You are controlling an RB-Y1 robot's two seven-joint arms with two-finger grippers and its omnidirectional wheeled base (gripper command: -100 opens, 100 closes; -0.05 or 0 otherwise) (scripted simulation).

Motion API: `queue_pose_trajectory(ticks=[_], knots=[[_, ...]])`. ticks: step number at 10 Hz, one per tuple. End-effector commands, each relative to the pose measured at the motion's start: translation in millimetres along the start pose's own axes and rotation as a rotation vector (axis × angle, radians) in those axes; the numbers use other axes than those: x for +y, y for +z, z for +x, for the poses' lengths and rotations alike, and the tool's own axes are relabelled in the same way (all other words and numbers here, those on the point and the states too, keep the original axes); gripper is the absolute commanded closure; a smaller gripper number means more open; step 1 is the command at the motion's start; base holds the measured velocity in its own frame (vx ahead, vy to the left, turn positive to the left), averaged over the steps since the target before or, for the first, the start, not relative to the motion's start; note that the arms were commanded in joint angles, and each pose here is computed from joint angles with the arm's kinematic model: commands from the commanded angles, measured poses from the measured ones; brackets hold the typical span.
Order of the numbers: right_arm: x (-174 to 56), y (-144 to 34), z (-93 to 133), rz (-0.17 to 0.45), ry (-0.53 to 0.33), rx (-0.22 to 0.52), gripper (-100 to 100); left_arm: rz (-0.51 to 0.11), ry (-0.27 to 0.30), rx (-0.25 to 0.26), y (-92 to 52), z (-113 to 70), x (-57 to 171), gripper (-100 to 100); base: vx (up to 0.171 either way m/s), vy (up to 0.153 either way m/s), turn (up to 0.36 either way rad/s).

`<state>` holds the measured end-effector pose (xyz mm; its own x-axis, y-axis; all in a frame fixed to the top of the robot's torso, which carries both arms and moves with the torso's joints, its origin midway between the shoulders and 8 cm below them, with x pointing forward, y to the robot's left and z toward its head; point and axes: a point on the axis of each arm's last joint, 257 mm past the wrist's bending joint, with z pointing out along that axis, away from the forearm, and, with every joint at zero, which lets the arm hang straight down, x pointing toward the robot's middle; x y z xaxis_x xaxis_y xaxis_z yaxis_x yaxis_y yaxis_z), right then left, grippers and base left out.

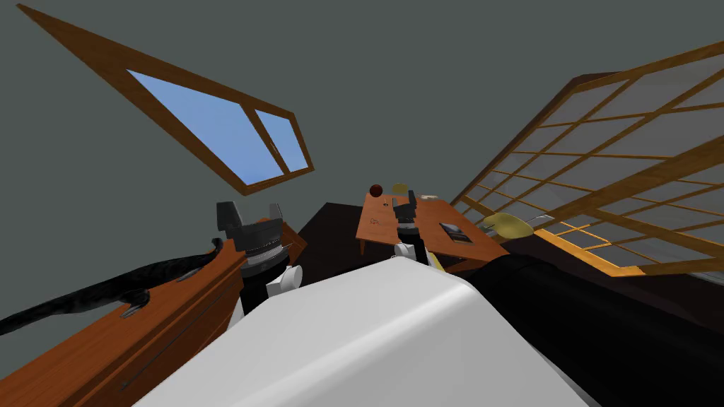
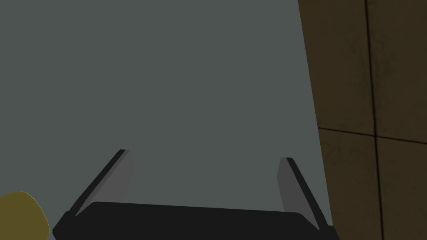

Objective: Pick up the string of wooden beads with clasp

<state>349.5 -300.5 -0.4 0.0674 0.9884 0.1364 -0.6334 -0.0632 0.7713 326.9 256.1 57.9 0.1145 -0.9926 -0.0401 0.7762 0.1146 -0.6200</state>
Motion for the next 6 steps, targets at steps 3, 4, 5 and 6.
queue_pose_trajectory(ticks=[3, 4, 5, 6], knots=[[-29.7, -10.7, 12.2, 0.078, -0.111, 0.101, -100, 0.000, 0.000, 0.000, 0.0, 0.0, 0.0, 0, -0.004, -0.014, 0.163], [-40.3, -15.7, 15.4, 0.103, -0.150, 0.132, -100, 0.000, 0.000, 0.000, 0.0, 0.0, 0.0, 0, -0.003, -0.020, 0.184], [-40.3, -15.7, 15.4, 0.103, -0.150, 0.132, -100, 0.000, 0.000, 0.000, 0.0, 0.0, 0.0, 0, -0.002, -0.014, 0.073], [-52.0, -21.8, 18.5, 0.131, -0.193, 0.166, -100, 0.000, 0.000, 0.000, 0.0, 0.0, 0.0, 0, -0.002, -0.008, 0.128]])
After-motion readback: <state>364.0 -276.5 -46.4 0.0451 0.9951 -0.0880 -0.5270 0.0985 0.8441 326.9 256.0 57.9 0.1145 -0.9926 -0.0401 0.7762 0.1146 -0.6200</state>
